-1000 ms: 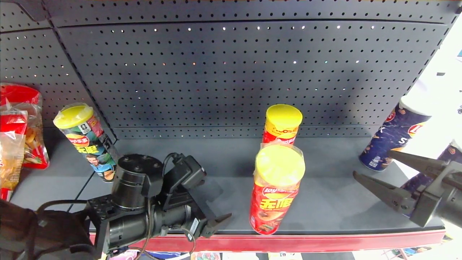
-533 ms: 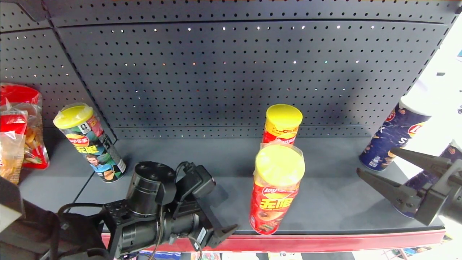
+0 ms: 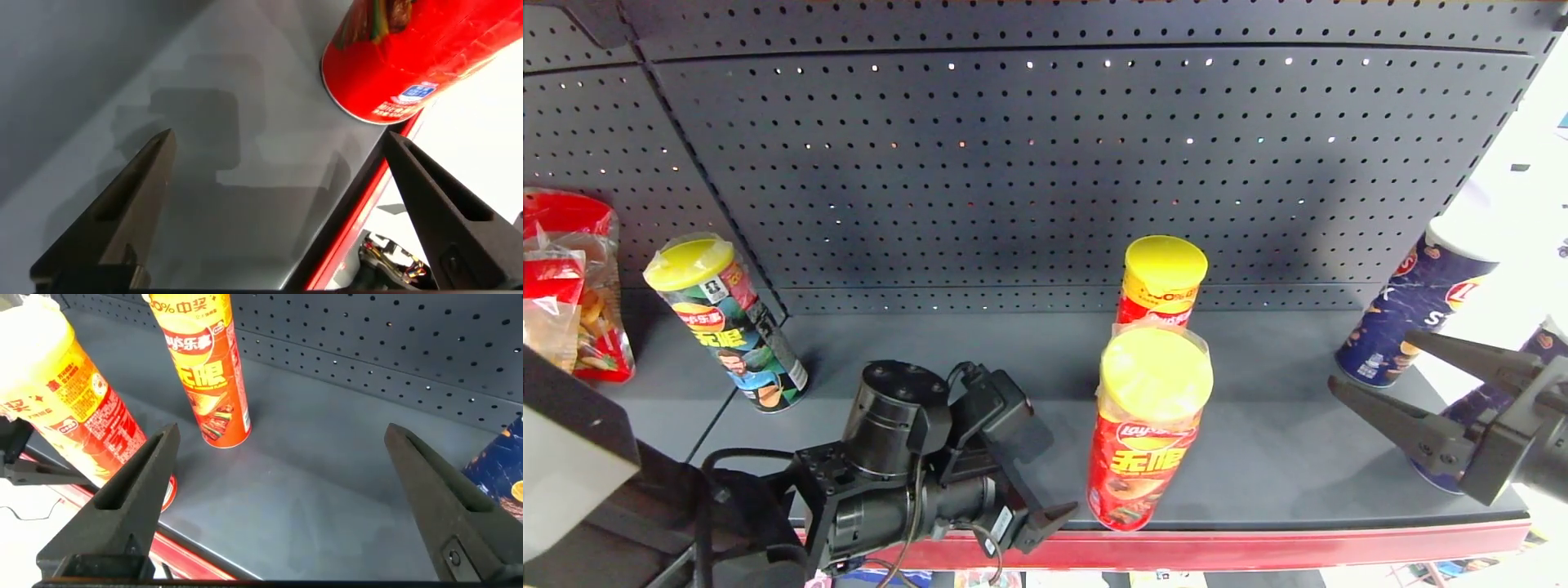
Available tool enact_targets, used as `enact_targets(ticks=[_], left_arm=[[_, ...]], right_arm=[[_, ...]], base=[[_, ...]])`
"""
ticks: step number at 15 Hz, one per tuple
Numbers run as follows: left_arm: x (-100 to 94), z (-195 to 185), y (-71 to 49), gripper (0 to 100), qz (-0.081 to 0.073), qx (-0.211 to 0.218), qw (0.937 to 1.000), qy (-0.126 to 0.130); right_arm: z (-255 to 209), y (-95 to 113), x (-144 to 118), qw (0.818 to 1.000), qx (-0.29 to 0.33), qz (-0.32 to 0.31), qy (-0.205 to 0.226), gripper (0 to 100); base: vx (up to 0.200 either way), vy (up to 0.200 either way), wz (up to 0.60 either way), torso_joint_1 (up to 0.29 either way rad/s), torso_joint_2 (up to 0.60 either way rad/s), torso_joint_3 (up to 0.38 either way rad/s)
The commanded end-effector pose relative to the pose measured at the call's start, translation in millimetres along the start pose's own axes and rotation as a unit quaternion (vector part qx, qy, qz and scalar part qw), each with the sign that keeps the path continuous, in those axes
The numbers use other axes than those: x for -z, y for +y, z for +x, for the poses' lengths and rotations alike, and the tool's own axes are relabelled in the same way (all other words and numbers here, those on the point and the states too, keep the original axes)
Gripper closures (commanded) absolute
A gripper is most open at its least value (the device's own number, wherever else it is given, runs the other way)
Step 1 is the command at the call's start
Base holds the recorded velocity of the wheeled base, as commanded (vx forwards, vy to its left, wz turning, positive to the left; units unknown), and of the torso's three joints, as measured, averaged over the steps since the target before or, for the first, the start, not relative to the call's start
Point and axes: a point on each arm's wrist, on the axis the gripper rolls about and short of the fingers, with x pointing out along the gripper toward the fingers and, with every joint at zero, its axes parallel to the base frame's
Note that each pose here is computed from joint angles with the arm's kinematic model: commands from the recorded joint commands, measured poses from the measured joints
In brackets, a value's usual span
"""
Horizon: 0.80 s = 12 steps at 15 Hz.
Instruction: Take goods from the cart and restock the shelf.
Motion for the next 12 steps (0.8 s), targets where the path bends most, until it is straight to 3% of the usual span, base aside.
enact_targets(ticks=[1, 12], left_arm=[[1.2, 4.6, -0.5, 0, 0.000, 0.002, 1.0000, 0.004], [-7.2, 13.9, 2.5, 0, 0.002, 0.000, 1.0000, -0.009]], right_arm=[[0.9, 0.1, 0.3, 1.000, -0.001, 0.000, 0.002, 0], [0.6, 0.1, 0.0, 1.000, 0.000, 0.000, 0.000, 0]], base=[[0.000, 0.000, 0.00, 0.000, 0.00, 0.000], [0.000, 0.000, 0.00, 0.000, 0.00, 0.000]])
